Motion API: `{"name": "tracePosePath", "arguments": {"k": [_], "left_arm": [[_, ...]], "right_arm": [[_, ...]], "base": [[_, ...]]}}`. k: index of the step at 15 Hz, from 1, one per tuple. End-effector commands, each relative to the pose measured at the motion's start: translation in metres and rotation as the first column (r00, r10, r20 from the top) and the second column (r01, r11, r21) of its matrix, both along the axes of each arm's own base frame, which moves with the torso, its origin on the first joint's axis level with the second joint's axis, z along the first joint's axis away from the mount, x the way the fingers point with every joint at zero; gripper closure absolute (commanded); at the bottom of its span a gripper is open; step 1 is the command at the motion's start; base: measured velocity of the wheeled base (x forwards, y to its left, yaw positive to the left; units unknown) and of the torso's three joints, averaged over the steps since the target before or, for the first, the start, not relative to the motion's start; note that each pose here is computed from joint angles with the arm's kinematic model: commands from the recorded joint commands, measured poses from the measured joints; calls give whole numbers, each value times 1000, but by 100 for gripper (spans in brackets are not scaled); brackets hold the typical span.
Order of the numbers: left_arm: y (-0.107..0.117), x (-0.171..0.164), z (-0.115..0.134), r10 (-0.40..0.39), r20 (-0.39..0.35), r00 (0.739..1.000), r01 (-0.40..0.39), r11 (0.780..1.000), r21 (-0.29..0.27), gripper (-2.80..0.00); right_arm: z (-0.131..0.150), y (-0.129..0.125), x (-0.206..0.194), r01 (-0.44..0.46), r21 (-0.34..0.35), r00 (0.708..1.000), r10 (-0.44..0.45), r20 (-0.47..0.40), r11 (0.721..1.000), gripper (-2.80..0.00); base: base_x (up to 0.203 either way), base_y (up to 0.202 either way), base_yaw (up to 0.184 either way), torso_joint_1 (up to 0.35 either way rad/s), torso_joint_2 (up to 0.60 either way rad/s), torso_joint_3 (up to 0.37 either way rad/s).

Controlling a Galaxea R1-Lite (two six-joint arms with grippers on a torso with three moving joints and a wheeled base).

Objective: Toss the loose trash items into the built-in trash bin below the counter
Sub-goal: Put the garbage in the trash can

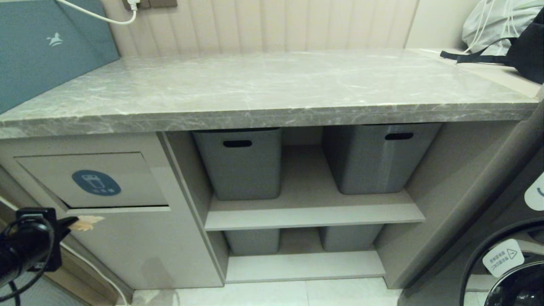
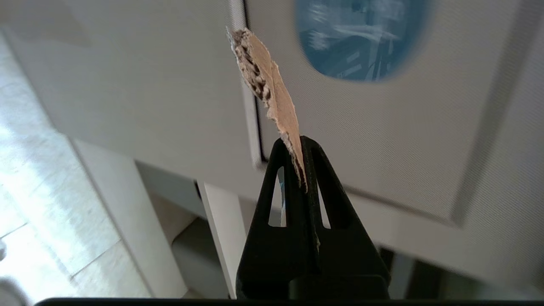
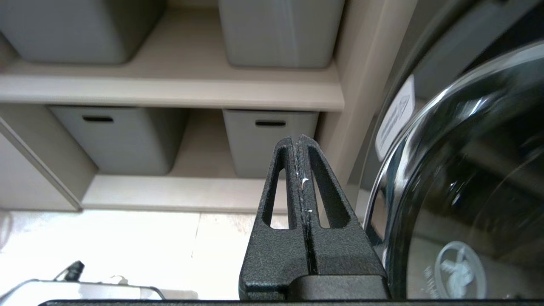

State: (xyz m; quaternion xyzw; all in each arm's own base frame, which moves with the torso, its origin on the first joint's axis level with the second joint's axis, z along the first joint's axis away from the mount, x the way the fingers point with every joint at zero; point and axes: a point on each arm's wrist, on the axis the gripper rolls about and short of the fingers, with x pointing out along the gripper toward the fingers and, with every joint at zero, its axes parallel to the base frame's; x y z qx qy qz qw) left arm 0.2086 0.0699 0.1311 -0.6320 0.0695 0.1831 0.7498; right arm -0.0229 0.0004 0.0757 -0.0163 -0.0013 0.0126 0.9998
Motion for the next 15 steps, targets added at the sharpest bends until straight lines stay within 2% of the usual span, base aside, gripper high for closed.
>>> {"name": "tracePosePath", "arguments": {"k": [1,3,4,5,6,8,11,15], "left_arm": [[7,21,-27,0,-46,999,-1,1000,-30,0],[14,42,-46,-3,-11,1000,3,1000,-25,0],[17,53,-53,-6,33,999,7,1000,-14,0],[20,64,-55,-13,108,994,12,1000,4,0],[20,77,-51,-32,196,980,28,999,24,0],[13,91,-35,-75,285,956,68,997,35,0],[8,92,-29,-82,304,949,81,997,15,0],[16,119,-29,-69,300,951,69,998,11,0]], "right_arm": [[0,0,0,-1,-1,1000,1,2,1000,0],[0,0,0,-1,-1,1000,1,1,1000,0],[0,0,0,-1,-1,1000,1,1,1000,0],[0,0,0,-2,-1,1000,2,1,1000,0],[0,0,0,-2,-1,1000,2,1,1000,0],[0,0,0,-2,-1,1000,2,1,1000,0],[0,0,0,-2,-1,1000,2,1,1000,0],[0,0,0,-2,0,1000,2,1,1000,0]], "base": [[0,0,0,-144,451,307],[0,0,0,-135,450,308],[0,0,0,-124,442,329],[0,0,0,-75,299,217],[0,0,0,-41,172,118],[0,0,0,-15,67,47],[0,0,0,-2,11,10],[0,0,0,0,0,0]]}}
